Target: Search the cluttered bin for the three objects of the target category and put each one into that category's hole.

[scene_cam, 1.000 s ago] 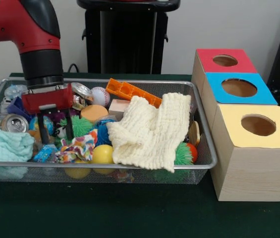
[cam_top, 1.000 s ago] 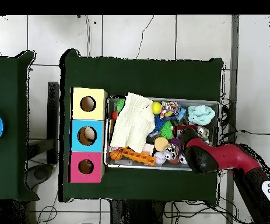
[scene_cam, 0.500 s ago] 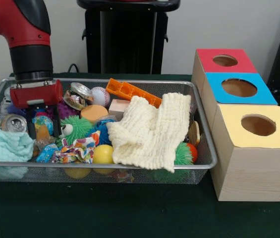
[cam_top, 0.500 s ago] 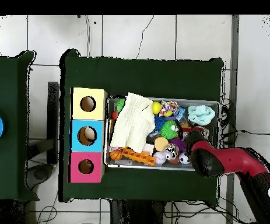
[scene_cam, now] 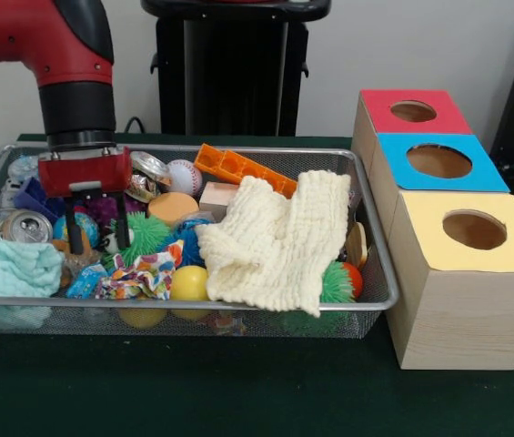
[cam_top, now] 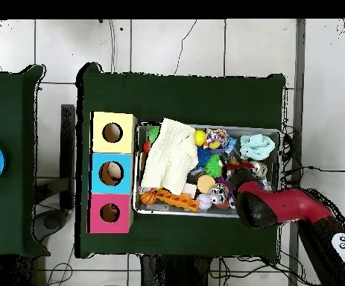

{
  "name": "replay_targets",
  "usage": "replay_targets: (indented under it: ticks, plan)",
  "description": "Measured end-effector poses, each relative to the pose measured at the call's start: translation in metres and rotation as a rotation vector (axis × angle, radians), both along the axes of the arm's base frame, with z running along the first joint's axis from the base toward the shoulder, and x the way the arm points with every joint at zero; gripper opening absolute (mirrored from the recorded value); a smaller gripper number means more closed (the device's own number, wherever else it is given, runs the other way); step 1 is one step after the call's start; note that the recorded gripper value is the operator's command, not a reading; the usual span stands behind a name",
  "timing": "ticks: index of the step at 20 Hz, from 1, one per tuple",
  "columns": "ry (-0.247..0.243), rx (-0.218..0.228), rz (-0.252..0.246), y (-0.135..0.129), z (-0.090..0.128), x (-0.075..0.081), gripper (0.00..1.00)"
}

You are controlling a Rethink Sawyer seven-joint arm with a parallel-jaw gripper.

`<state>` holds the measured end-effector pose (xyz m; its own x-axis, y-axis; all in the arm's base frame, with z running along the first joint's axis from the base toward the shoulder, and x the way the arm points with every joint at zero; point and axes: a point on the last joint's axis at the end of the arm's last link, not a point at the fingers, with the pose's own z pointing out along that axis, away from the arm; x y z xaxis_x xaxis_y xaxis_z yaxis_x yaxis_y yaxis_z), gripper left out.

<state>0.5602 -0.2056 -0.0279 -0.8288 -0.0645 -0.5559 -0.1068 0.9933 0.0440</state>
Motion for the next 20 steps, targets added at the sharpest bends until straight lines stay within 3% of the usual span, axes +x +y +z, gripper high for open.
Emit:
replay_targets:
  ticks: [7, 20]
  plan:
    - [-0.028, 0.018, 0.017, 0.017, -0.016, -0.009, 1.0]
    - [-0.026, 0.028, -0.008, 0.007, -0.022, -0.016, 1.0]
